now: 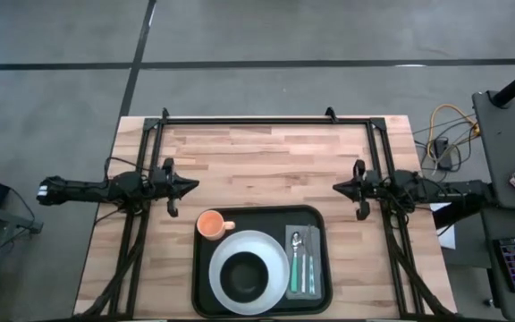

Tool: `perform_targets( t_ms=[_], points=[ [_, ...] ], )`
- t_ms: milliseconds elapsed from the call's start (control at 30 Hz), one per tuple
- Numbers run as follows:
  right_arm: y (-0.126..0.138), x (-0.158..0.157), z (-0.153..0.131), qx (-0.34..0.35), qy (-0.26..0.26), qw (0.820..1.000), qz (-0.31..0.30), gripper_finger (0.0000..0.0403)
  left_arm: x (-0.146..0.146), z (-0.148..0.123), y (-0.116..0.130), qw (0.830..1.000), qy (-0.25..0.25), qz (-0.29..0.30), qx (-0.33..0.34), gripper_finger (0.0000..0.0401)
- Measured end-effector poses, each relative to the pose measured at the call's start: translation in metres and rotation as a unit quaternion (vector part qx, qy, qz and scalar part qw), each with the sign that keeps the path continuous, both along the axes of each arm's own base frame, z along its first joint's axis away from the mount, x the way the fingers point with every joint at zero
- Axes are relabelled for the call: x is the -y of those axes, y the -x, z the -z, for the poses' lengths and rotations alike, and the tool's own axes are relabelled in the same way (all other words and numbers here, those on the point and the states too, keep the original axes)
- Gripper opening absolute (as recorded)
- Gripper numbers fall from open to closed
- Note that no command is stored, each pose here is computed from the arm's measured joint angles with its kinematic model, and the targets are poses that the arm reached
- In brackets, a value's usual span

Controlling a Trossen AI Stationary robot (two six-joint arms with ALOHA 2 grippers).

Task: Set up tray
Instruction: Return to Home Position

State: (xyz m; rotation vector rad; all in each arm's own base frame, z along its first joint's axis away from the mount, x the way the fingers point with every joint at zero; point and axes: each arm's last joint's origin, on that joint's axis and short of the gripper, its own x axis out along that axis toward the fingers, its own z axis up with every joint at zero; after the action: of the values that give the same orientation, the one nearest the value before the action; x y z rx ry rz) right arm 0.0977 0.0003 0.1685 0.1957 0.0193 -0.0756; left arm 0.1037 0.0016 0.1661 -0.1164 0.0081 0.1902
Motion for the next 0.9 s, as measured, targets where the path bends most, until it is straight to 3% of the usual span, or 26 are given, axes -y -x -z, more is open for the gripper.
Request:
perform_targets(
  t_ms=[300,600,900],
  points=[
    [0.0003,0.0021,-0.0009,0.005,-0.002,1.0,0.03,0.0008,0.0,-0.0002,-0.0002,1.0,-0.016,0.001,-0.002,0.0],
    [0.0002,0.0021,-0.0008,-0.002,0.055,0.998,0.03,0.0008,0.0001,0.0002,-0.0002,1.0,-0.016,0.001,-0.003,0.0],
    [0.0002,0.0021,-0.0008,-0.001,0.044,0.999,0.03,0.0009,0.0001,0.0003,-0.0002,1.0,-0.016,0.001,-0.003,0.0]
  ],
)
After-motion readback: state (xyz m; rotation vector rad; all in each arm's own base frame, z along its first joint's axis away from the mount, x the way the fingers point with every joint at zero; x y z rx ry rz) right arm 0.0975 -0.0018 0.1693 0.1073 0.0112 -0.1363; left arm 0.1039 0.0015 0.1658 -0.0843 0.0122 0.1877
